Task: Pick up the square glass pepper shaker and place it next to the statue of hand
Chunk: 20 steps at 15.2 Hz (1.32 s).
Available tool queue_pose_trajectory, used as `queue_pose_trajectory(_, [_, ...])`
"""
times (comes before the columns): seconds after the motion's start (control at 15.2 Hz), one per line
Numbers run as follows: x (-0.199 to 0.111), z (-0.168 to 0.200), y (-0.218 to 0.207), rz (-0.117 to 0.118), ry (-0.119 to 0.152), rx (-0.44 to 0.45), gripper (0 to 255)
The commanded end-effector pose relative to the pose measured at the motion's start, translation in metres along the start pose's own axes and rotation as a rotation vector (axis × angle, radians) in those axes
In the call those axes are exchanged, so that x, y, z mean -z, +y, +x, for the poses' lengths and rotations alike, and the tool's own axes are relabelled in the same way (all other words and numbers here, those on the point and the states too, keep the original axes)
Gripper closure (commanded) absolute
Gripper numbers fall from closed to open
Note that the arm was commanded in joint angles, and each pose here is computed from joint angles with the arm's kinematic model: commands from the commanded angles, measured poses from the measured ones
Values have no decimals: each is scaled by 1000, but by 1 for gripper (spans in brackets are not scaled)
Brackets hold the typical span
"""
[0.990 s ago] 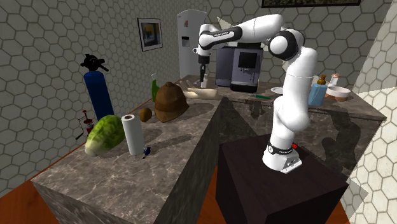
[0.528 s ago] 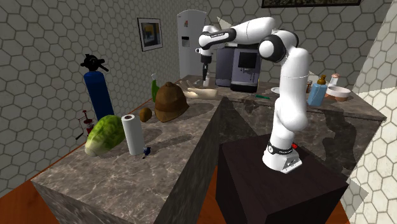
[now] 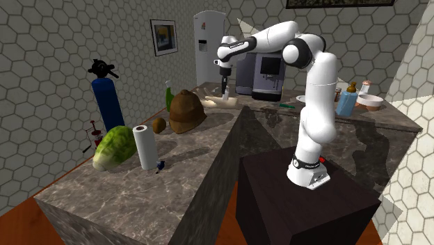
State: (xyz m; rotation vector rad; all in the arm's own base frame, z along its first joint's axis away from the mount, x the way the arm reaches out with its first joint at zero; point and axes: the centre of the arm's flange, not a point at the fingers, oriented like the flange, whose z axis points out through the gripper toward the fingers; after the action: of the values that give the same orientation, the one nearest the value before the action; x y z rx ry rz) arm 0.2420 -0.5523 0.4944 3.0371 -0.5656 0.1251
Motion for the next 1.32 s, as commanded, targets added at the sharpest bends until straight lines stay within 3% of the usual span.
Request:
queue_pose_trajectory(0.0, [-12, 0, 1, 0, 0, 0, 255])
queue_pose_trajectory(1.25, [-112, -9, -3, 0, 0, 0, 255])
